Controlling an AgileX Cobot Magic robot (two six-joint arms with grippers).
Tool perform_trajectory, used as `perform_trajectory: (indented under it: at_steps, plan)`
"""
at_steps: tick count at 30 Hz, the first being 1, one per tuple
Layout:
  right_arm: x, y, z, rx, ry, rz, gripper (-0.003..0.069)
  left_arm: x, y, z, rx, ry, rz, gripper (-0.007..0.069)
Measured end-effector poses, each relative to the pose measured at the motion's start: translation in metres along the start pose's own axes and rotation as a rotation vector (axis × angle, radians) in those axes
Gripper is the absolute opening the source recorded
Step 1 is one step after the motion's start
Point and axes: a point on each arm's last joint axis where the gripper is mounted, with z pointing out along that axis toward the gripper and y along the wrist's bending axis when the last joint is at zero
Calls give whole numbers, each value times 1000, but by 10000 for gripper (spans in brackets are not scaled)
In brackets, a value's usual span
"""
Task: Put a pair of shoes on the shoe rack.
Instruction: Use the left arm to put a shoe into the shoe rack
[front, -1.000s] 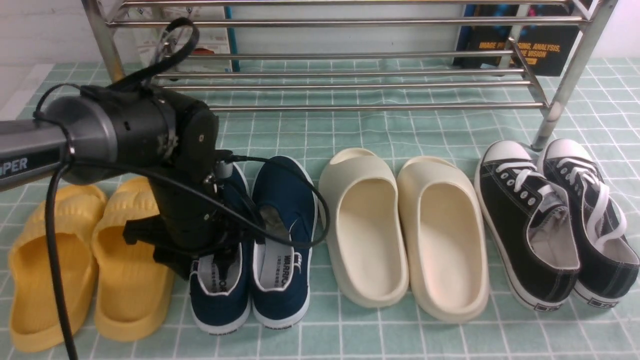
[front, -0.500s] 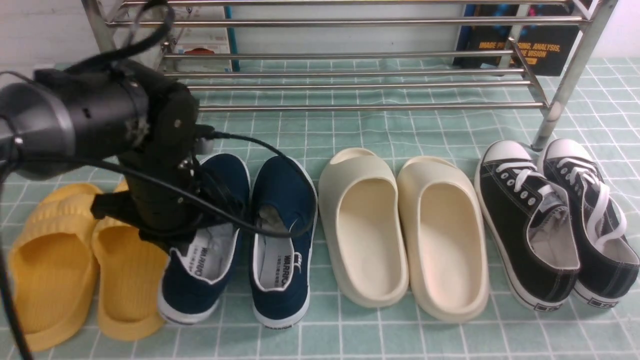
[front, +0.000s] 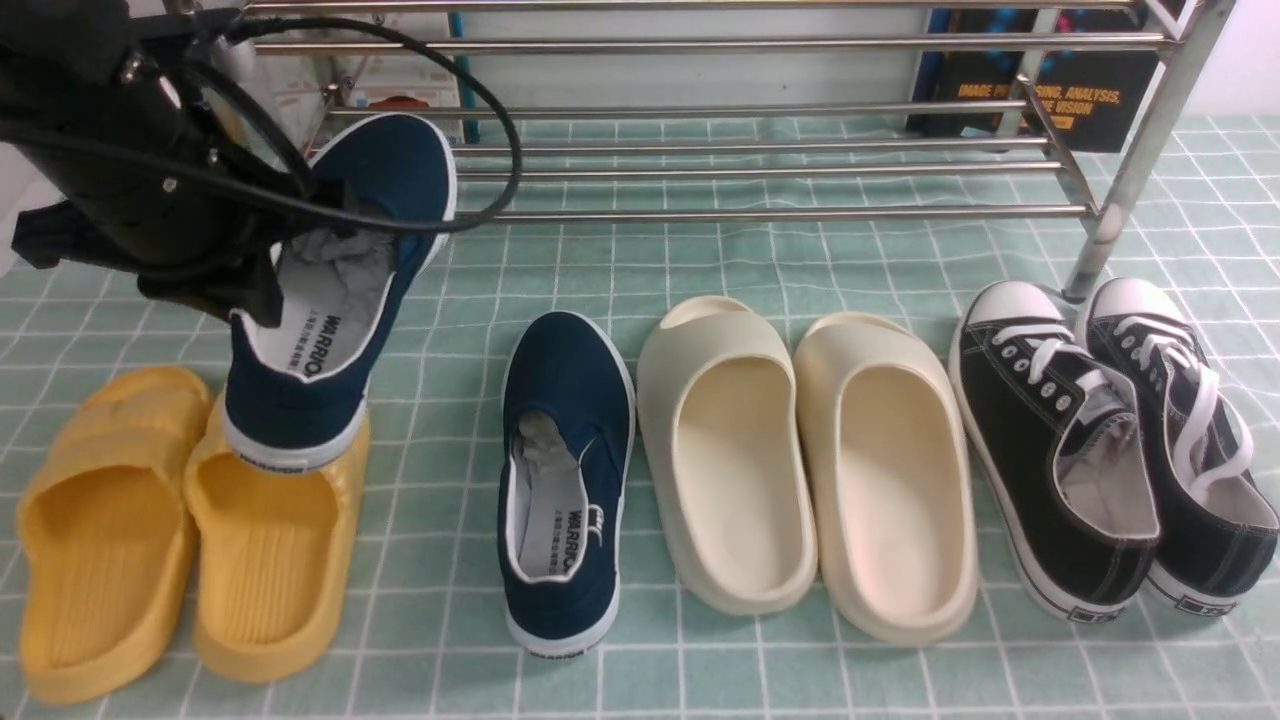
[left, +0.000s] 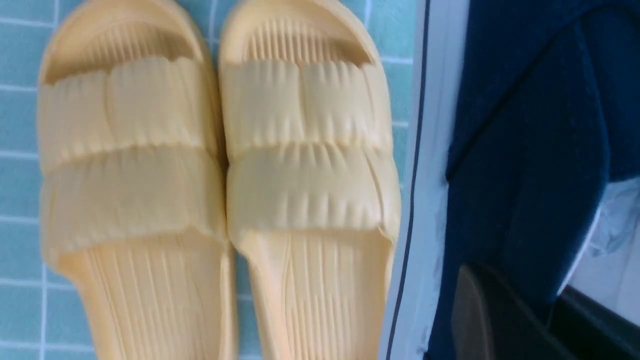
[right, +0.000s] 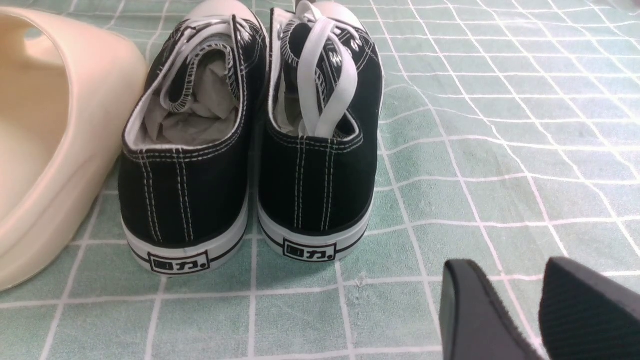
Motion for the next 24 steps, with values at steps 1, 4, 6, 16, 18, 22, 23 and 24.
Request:
perform_trajectory:
  at_steps: [1,4,6,16,18,22,23,24]
  plan:
    - [0,0,0,0,0,0,246,-5,3,4,3,0,0,25]
    - [0,0,0,0,0,0,246,-26,5,18,16,-15,-8,25]
    - [0,0,0,0,0,0,246,-37,4,25,21,-27,-10,25]
    - [0,0,0,0,0,0,246,-93,-7,73,39,-72,-9,25]
    - [0,0,0,0,0,0,246,-101,-8,85,40,-76,-16,25]
    - [0,0,0,0,0,0,246,-111,-10,99,47,-103,-45,25]
    - [0,0,0,0,0,0,246,-116,-10,103,51,-121,-55,25]
    - [0,0,0,0,0,0,246,-118,-11,107,54,-133,-60,25]
